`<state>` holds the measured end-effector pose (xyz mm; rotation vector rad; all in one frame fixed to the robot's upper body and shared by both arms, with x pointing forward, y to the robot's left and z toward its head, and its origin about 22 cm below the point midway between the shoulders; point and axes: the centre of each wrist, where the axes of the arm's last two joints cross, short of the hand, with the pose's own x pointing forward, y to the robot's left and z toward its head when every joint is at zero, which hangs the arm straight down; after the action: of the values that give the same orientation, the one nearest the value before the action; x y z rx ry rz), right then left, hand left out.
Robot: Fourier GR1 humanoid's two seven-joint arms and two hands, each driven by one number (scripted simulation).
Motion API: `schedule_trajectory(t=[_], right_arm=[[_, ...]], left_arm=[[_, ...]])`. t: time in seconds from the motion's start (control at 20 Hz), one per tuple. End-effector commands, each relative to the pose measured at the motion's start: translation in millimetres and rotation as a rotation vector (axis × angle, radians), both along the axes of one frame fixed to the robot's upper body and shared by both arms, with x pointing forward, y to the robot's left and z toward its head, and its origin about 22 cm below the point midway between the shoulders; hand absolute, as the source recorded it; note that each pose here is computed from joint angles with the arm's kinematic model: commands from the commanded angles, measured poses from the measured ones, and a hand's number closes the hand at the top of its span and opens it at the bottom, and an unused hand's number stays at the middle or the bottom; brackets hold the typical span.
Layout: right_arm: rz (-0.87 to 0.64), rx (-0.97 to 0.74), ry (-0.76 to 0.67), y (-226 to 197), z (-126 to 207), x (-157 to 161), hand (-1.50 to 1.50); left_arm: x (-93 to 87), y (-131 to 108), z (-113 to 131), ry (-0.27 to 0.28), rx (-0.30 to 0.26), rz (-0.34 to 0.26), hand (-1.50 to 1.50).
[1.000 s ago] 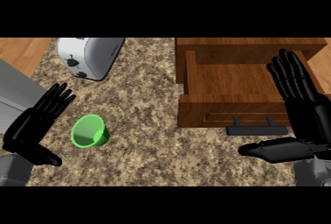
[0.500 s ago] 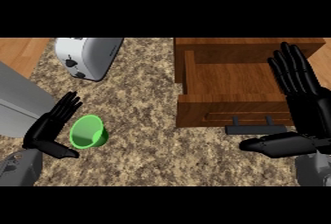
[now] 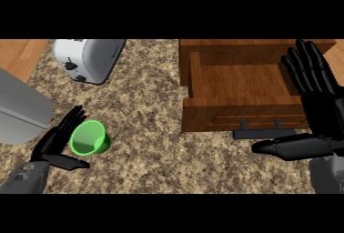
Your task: Pick up the cup, place it into the drawer and close the drawer
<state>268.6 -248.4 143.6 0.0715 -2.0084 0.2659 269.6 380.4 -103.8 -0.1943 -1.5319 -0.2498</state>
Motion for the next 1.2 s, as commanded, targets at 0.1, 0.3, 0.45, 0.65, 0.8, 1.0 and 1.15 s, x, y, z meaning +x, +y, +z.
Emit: schedule_trajectory(t=[0.1, 0.3, 0.45, 0.65, 0.8, 1.0, 1.15], right_arm=[[0.014, 0.0, -0.002, 8, 7, 2, -1.5], [0.014, 0.006, -0.005, -6, 11, 7, -1.5], [0.024, -0.019, 0.018, -9, 2, 4, -1.5], [0.006, 0.005, 0.016, -15, 10, 5, -1.5], [0.015, -0.007, 0.003, -10, 6, 1, -1.5], [0.003, -0.003, -0.001, -23, 4, 3, -1.5], [0.015, -0.009, 0.005, -15, 7, -4, -1.5]], left_arm=[[1.2, -21, -15, -0.091, -0.111, -0.043, -1.5], [-0.9, -19, -17, -0.086, -0.119, -0.046, -1.5], [-3.5, -23, -21, -0.103, -0.123, -0.064, -1.5], [3.2, -36, -22, -0.127, -0.119, -0.061, -1.5], [1.6, -33, -23, -0.108, -0.139, -0.089, -1.5], [-0.4, -38, -26, -0.112, -0.153, -0.122, -1.5], [11.7, -37, -17, -0.084, -0.195, -0.136, -1.5]])
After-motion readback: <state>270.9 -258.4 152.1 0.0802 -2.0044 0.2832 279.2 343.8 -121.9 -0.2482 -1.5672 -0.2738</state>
